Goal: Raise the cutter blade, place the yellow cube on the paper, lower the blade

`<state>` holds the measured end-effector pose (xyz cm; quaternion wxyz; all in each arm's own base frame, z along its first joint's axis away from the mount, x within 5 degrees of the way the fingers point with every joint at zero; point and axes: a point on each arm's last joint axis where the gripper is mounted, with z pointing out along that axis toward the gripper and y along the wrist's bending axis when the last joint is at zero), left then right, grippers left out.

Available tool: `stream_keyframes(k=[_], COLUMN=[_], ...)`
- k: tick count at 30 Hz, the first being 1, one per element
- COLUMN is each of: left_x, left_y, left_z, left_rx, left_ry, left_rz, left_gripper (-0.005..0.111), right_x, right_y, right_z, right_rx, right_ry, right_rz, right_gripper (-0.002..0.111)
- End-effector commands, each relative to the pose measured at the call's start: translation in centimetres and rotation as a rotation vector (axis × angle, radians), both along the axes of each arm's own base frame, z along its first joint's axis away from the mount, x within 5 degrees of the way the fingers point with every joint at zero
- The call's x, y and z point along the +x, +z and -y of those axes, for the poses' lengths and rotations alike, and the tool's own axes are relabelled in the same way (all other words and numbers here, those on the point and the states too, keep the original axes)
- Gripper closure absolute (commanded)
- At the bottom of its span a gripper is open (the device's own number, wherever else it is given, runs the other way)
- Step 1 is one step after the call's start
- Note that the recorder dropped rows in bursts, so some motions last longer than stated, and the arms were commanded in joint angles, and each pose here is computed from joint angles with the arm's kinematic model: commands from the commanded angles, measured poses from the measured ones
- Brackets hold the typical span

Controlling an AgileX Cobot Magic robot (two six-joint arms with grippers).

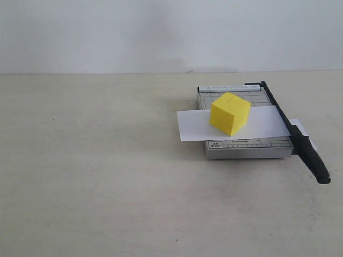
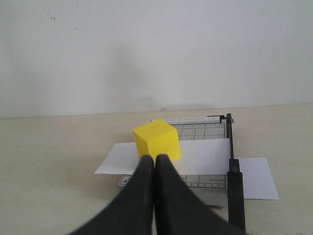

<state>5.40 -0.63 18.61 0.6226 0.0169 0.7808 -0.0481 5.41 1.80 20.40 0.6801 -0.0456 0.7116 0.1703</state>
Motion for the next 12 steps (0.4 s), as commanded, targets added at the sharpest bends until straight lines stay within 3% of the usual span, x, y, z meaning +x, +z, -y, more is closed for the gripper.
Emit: stream_keyframes(k=[1,12], left_x=[0.00,0.00], left_y=[-0.05,-0.05], left_z=[-0.01,-0.01], left_rx=[0.006,0.006], left_ry=[0.001,0.001], left_rz=[0.004,0.004], left_gripper=[0.102,0.102], right_x=[-0.06,-0.05], right_y=[0.04,0.09], right_z=[0.02,0.03], right_rx=[-0.002,-0.002], right_ry=[0.000,-0.001], right_rz=[0.007,0.014], right_gripper=[0.108,0.108])
